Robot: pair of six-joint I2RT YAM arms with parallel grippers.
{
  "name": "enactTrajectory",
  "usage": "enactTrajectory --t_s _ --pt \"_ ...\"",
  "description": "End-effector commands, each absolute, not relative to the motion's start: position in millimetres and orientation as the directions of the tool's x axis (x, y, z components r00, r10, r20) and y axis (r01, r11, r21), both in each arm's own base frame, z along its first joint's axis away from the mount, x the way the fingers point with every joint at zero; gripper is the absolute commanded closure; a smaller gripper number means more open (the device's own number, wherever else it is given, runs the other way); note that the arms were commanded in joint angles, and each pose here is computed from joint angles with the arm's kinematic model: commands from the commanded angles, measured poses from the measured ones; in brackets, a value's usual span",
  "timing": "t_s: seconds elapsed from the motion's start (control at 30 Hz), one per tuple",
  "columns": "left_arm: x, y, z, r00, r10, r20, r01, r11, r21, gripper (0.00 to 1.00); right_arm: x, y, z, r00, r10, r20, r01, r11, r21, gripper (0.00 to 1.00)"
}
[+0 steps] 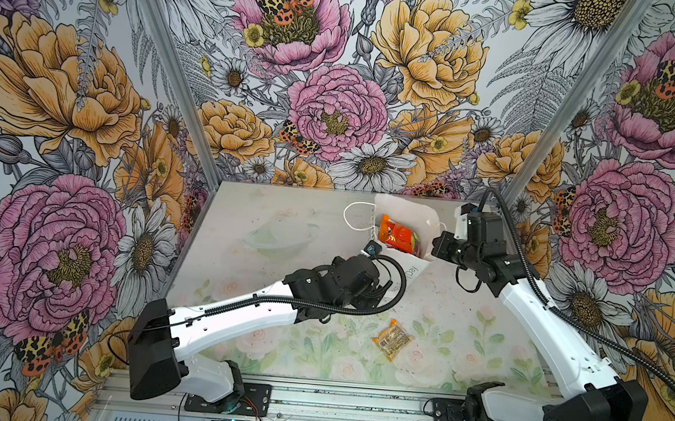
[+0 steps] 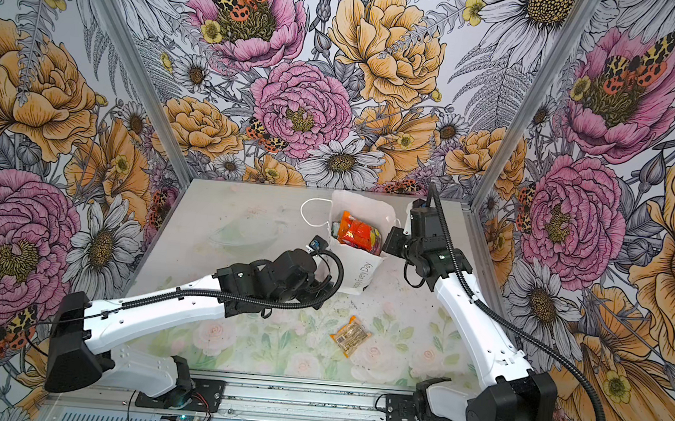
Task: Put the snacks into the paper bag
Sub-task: 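Open the left gripper and move it back toward the clear snack pack, then lower the left gripper and pinch the clear-and-orange snack pack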
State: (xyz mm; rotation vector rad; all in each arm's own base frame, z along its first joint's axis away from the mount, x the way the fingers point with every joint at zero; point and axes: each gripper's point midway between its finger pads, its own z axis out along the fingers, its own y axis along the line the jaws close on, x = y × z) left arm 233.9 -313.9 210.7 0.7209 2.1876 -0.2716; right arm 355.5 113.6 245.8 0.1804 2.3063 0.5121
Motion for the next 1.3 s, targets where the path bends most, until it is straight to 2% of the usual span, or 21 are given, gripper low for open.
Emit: enactTrajectory --t_s 0.0,0.23,0.6,0.7,0.8,1.03,1.27 --pt "212.3 -330.8 204.7 -0.52 0.404 -0.753 0.631 0.776 -0.02 0.01 350.6 113.1 243.0 -0.716 0.277 -0.641 -0.016 0.912 0.411 1.0" --pt "177.2 -363.9 135.8 -0.581 0.539 -0.61 0.706 0.707 -0.048 0.01 349.8 113.1 242.6 -0.716 0.275 -0.641 -0.016 0.912 0.41 1.0" --pt "161.3 -395.1 79.7 -0.593 0.651 -0.474 0.743 0.67 -0.01 0.04 349.4 112.9 242.9 -0.717 0.275 -0.641 -0.018 0.911 0.411 1.0" --pt "164.3 -396.4 76.2 -0.595 0.654 -0.466 0.737 0.675 0.007 0.11 349.3 113.6 243.1 -0.717 0.274 -0.641 -0.02 0.911 0.412 1.0" --pt "169.7 -394.7 59.1 -0.603 0.665 -0.44 0.723 0.689 0.051 0.13 349.7 114.1 241.1 -0.721 0.273 -0.637 -0.02 0.911 0.412 1.0" --pt "171.4 -397.1 42.9 -0.626 0.666 -0.405 0.714 0.699 0.046 0.21 349.8 114.0 240.4 -0.722 0.272 -0.637 -0.02 0.911 0.411 1.0" --pt "160.4 -393.6 22.8 -0.64 0.686 -0.345 0.724 0.689 0.027 0.42 349.6 113.9 238.3 -0.725 0.269 -0.634 -0.019 0.913 0.409 1.0"
